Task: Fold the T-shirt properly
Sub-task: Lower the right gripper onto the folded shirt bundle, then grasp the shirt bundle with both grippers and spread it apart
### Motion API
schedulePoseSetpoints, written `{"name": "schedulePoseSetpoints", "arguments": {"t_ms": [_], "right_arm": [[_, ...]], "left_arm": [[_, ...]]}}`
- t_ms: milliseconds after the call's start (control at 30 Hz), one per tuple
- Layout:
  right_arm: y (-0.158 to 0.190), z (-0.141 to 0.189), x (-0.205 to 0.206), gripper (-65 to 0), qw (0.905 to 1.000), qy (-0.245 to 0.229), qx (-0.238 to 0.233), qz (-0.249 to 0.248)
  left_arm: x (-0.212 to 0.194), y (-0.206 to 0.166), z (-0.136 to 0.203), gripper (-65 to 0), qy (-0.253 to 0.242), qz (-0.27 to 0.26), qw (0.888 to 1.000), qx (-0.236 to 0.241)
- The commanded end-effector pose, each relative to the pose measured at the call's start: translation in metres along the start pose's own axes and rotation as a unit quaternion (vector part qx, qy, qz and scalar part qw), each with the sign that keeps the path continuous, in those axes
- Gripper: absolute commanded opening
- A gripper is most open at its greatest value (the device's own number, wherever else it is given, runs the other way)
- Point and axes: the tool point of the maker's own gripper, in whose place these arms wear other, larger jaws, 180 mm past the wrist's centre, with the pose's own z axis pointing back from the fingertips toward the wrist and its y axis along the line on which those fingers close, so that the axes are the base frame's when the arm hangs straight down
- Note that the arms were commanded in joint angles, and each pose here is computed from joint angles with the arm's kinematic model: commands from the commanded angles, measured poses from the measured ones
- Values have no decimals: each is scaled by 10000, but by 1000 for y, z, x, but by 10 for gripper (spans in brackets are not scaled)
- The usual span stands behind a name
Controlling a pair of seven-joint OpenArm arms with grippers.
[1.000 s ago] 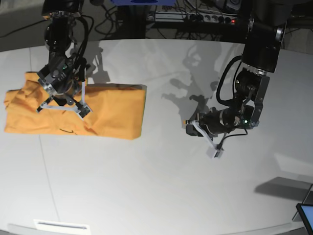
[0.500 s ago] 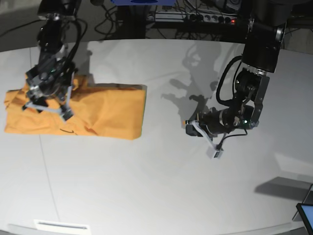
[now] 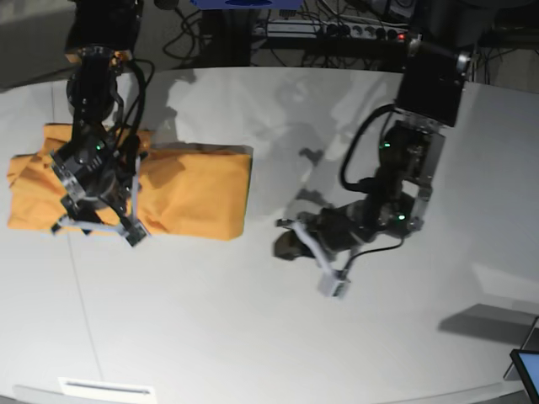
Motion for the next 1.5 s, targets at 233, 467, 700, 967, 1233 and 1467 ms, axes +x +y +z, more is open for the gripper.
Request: {"name": "schedulePoseSetpoints", "arguments": {"t_ms": [233,467,700,967,1233,1467], "right_arm": [[-16,-3,14,-366,9999,-36,-135,-28],[-5,-7,19,-363,9996,-191,184,-101],[6,-7,24,-363,9984,-337,435,-147],[18,-10,23,-363,9976,-300,600,-194],[44,-26,25,-364,9942,-232,1025,-245],[44,-31,26,-382,9937,-210,1074,-233]], "left_arm": [[-10,-36,-34,-650,155,69,9992,-372],[-35,-62,-58,-650,590,-333,9966,-477],[-48,-68,-61,-650,780,-455,9945,-532],[-88,-46,-68,-650,1388,-434,9889,-292],[-92,-23,-62,-650,1474,-381,9883,-67],[-97,-16,-57,-650,1542,-411,9872,8]]}}
